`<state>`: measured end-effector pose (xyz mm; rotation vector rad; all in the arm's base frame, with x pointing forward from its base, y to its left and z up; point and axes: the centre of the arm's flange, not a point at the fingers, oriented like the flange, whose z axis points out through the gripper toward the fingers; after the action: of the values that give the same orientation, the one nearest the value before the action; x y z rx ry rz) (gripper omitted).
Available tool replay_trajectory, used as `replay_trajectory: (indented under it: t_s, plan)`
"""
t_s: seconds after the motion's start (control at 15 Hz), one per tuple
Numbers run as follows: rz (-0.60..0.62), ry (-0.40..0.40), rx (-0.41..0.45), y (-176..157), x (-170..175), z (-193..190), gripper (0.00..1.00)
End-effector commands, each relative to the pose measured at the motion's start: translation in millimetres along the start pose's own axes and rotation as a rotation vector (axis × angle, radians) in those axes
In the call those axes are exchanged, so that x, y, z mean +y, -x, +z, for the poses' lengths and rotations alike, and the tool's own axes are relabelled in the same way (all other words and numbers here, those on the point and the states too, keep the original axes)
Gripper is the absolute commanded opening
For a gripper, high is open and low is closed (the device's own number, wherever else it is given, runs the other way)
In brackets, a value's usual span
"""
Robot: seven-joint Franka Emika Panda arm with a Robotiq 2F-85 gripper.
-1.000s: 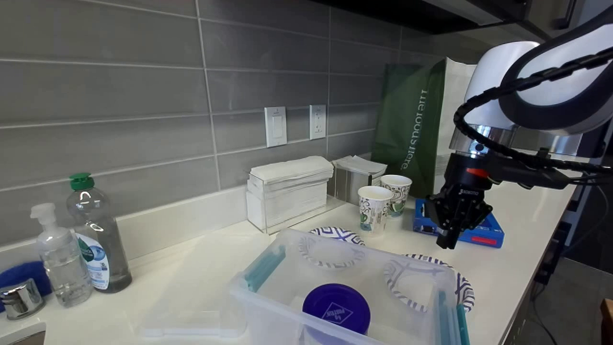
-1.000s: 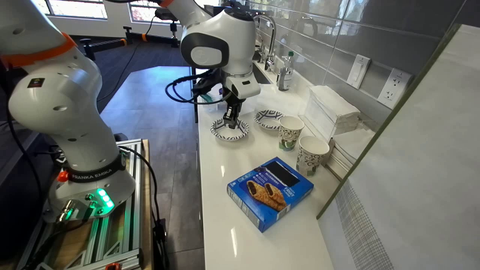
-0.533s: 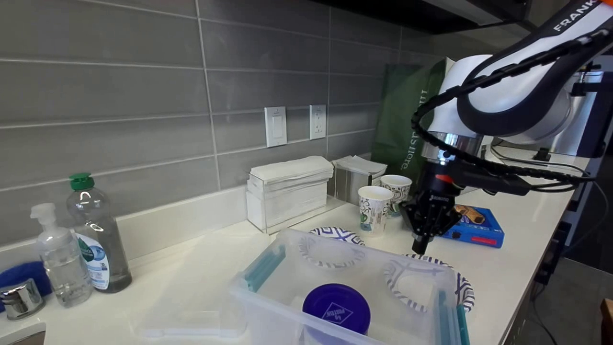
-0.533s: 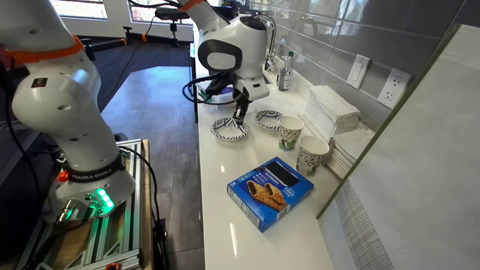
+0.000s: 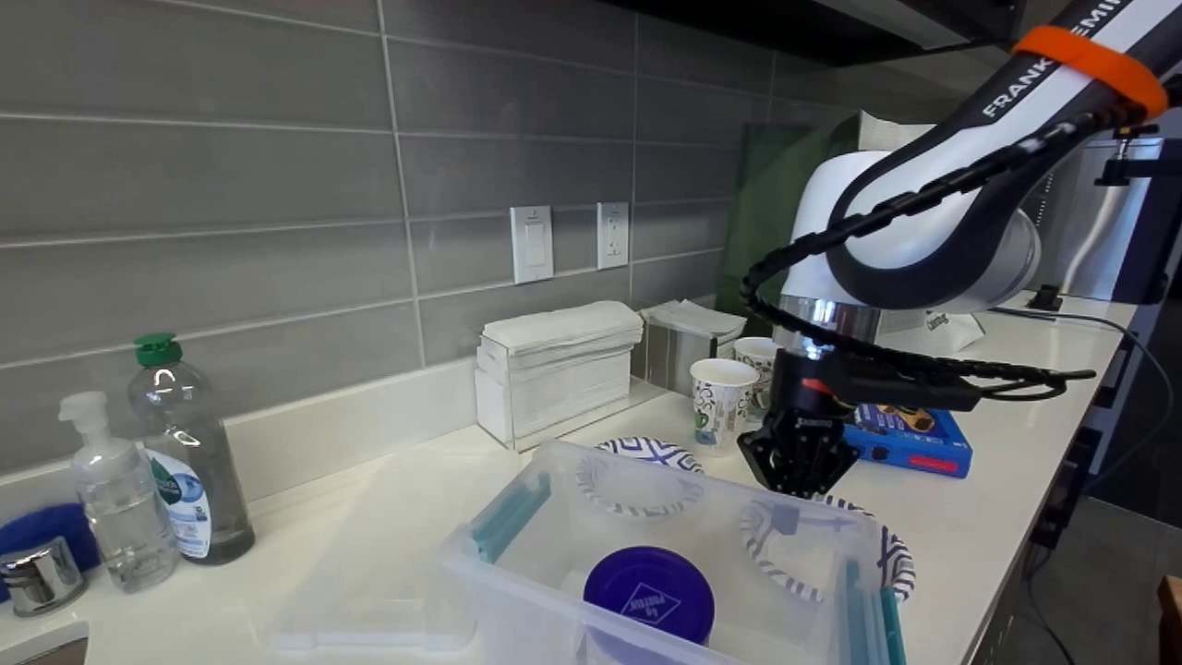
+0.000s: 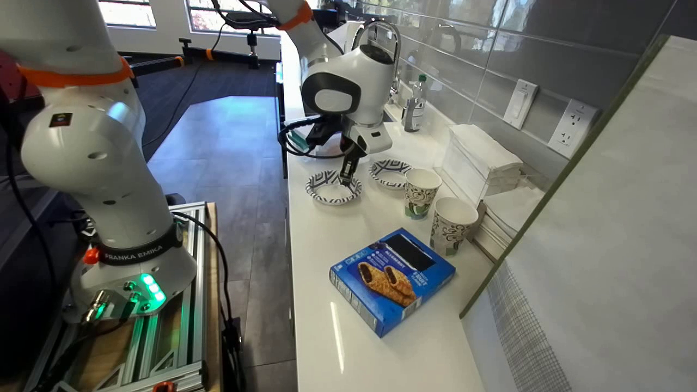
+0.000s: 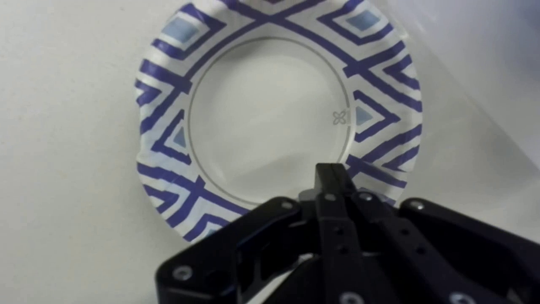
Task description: Unstack the black and white bowls.
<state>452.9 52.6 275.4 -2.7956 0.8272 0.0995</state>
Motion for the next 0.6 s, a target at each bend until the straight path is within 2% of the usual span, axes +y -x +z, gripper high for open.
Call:
replay_trajectory:
  t_s: [0.0, 0.33, 0.53]
  plan:
    - [0.016, 0.028, -0.037, -5.5, -1.3, 16.4, 0.0]
    - [0.057, 0.068, -0.045, -9.2, 16.9, 29.8, 0.0]
    - [0.093, 0.072, -0.013, -14.3, 23.2, 25.3, 0.0]
